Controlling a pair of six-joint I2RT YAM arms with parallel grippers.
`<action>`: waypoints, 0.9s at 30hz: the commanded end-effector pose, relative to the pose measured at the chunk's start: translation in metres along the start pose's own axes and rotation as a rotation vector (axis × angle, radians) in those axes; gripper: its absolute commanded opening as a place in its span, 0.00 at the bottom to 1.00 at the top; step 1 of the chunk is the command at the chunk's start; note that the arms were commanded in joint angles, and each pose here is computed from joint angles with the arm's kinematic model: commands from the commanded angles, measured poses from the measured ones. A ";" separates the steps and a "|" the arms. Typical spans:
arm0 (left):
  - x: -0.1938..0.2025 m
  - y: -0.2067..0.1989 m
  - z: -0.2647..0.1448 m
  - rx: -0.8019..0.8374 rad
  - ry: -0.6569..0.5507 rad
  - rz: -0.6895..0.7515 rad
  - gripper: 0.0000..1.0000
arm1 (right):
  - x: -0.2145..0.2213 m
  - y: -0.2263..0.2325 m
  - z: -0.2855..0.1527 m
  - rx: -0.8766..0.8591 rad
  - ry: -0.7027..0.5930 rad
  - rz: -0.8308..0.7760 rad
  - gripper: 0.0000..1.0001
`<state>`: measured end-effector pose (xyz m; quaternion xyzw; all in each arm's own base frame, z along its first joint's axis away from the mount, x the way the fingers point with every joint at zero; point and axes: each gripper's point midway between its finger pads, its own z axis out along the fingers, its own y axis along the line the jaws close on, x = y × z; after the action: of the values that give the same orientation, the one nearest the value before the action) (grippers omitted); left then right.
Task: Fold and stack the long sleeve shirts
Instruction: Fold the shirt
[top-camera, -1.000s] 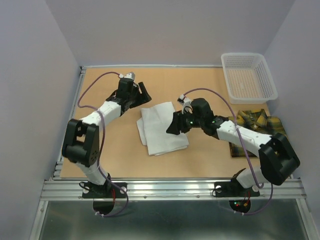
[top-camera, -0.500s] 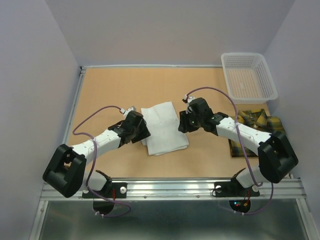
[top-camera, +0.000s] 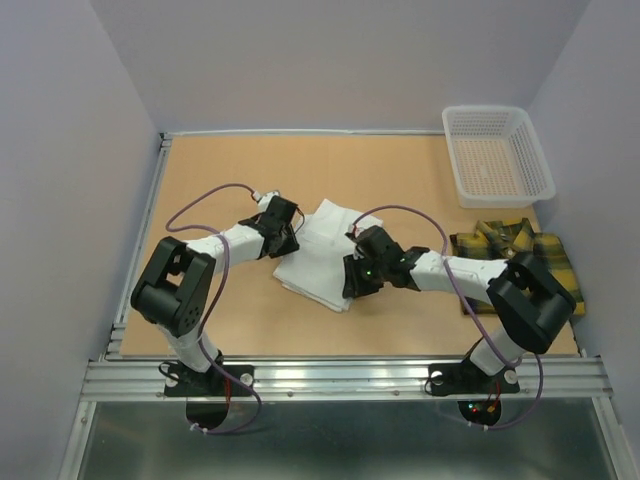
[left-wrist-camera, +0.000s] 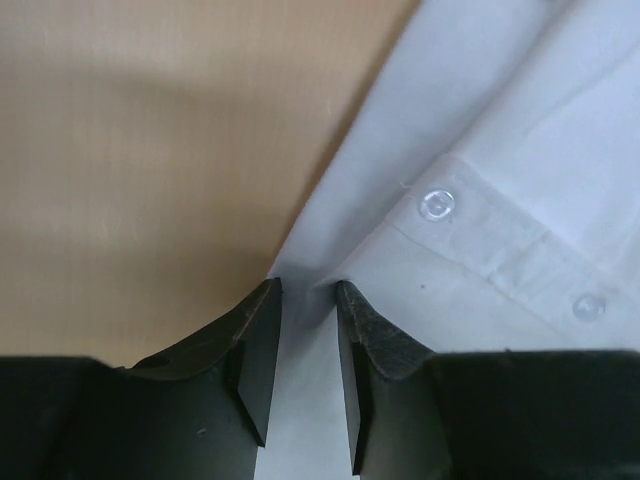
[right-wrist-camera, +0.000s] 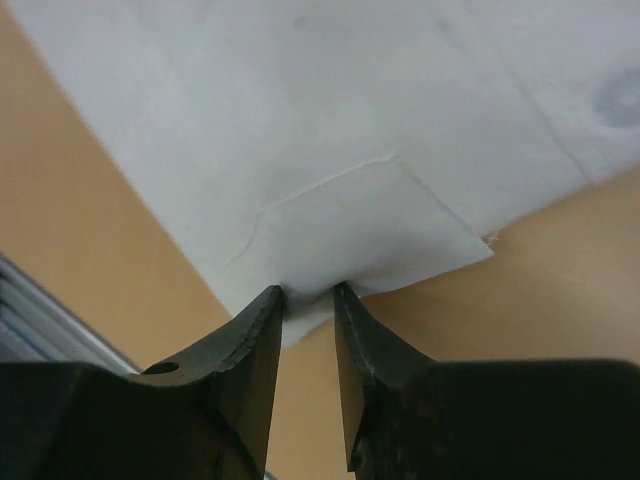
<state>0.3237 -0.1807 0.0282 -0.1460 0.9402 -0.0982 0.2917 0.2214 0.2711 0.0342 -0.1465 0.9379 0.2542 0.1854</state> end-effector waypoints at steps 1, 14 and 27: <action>-0.064 0.009 0.006 -0.095 -0.129 0.160 0.42 | 0.007 0.066 0.009 -0.141 -0.036 -0.002 0.34; -0.091 -0.011 -0.088 0.110 -0.247 0.032 0.79 | -0.113 0.073 -0.059 -0.231 -0.340 0.038 0.58; 0.061 -0.053 -0.085 0.368 0.046 0.022 0.48 | -0.153 0.030 -0.049 -0.455 -0.336 0.125 0.57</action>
<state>0.2389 -0.2238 0.0820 -0.0670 0.9217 -0.2353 0.3010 0.3201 0.2782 0.1239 -0.0501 0.8675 0.4126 0.2733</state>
